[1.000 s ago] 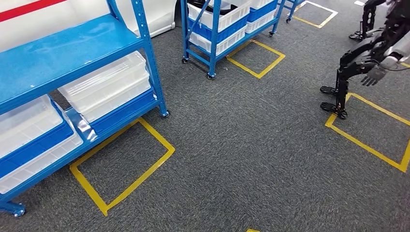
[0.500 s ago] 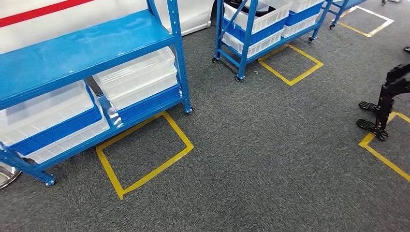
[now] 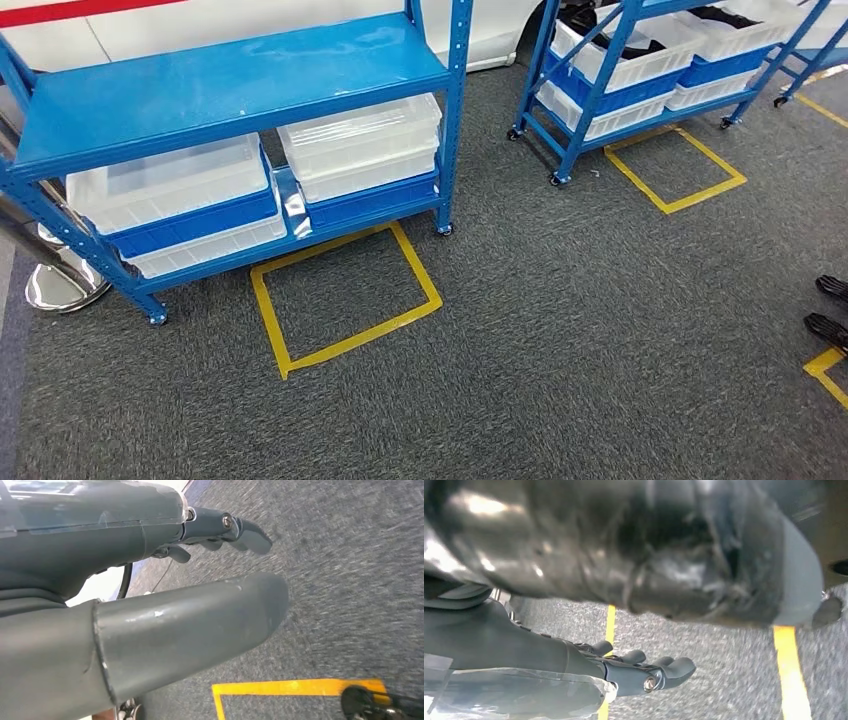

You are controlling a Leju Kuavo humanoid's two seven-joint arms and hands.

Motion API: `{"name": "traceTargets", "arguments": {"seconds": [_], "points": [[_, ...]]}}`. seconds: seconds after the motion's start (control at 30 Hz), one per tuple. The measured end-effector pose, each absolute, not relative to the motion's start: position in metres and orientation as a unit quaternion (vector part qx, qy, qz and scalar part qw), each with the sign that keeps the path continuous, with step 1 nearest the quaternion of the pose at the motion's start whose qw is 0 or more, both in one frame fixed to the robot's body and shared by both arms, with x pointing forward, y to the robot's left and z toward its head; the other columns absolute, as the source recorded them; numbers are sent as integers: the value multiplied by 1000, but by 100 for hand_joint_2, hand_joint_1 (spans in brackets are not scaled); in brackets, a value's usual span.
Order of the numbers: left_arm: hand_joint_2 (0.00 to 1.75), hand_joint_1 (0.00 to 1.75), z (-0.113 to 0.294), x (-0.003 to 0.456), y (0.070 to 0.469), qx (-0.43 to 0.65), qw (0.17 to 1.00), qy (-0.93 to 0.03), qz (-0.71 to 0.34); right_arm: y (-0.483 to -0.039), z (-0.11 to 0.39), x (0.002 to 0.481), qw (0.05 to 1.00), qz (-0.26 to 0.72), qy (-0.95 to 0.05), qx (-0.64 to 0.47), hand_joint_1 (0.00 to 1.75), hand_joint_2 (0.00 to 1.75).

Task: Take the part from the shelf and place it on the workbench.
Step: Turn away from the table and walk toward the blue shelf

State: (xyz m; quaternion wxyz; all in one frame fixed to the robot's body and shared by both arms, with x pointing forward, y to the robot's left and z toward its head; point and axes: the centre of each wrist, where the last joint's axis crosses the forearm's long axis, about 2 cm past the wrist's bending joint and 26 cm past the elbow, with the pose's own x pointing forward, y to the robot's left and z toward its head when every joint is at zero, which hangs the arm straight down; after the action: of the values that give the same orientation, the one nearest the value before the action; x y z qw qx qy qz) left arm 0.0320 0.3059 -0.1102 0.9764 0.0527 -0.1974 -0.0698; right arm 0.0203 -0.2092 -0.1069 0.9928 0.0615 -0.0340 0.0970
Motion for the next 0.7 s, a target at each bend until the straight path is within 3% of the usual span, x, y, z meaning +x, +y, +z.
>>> {"name": "traceTargets", "arguments": {"seconds": [0.7], "points": [[0,0,-111,28,302,42,976,-208,-58,-215,-108,15,996,69,-37,38,0,0]]}}
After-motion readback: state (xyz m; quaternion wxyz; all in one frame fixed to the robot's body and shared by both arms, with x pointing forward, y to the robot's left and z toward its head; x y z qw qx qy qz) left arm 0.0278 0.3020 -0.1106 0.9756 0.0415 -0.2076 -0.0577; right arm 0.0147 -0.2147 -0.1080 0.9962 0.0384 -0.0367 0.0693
